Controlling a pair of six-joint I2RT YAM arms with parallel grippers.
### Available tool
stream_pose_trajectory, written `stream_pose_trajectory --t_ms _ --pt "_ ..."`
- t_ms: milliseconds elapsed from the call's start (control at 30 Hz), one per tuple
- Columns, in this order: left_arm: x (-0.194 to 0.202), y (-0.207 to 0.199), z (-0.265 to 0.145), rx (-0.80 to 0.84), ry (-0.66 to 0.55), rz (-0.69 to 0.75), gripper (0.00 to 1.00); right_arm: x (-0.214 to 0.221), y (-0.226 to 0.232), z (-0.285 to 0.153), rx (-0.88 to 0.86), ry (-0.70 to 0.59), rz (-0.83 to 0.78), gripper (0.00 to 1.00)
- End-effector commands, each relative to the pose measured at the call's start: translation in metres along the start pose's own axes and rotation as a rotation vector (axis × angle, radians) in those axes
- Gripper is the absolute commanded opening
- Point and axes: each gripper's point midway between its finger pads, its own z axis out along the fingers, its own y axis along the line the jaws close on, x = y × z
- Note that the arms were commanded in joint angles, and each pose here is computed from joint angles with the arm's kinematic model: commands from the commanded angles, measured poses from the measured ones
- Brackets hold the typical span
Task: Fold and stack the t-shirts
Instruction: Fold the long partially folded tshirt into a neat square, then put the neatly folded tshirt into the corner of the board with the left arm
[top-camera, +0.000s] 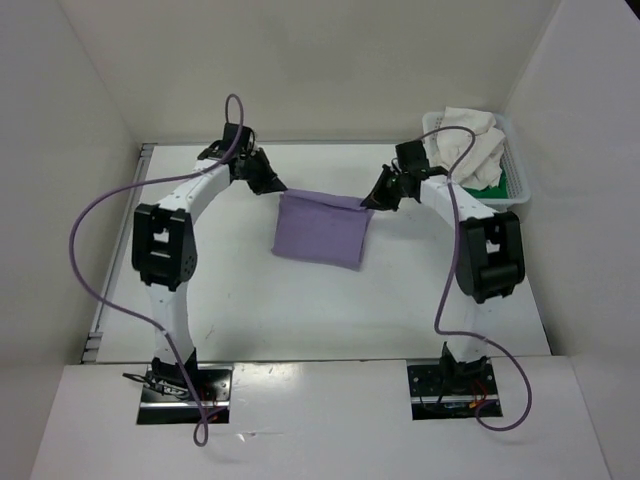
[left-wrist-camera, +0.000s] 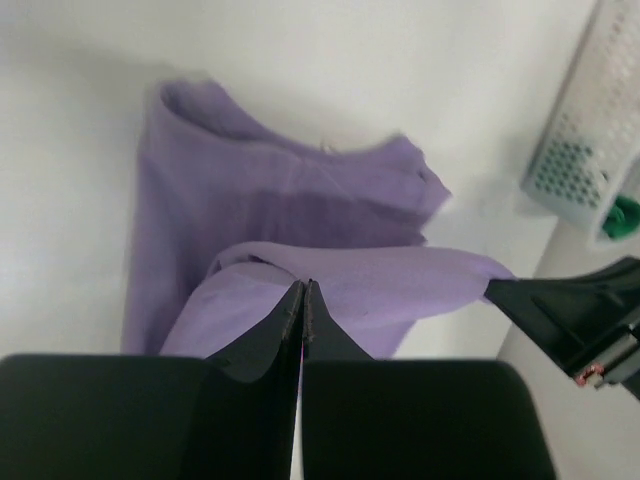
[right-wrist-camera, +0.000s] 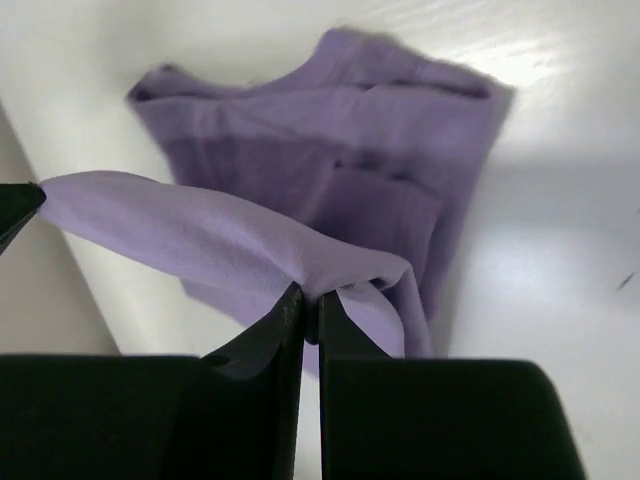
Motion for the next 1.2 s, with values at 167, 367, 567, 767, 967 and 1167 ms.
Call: stream_pose_trajectory --t_ms 167,367,567,767,967,1167 --pt "-0.058 0.005 0.043 -0.037 -0.111 -0.064 0.11 -0.061 0.000 0.034 0.037 -0.070 -0.061 0.17" --pt "-0.081 -0.022 -0.003 0.040 -0.223 -0.031 0.50 -0.073 0.026 -0.002 0.005 -0.160 -0.108 0.43" --pt "-0.022 0.050 0.014 -0.095 -0.120 0.029 0.72 -0.005 0.020 -0.002 0.001 -0.044 -0.160 0.06" --pt "0.038 0.091 0.042 0.006 0.111 0.070 0.86 0.044 0.035 -0.024 -0.097 -0.024 -0.167 0.02" --pt "0.064 0.081 0.072 0.089 0.219 0.127 0.75 0.064 0.033 -0.036 -0.119 0.012 -0.163 0.26" --pt "0.067 0.062 0.097 0.130 0.235 0.102 0.13 0.069 0.034 -0.048 -0.136 -0.006 -0.160 0.43"
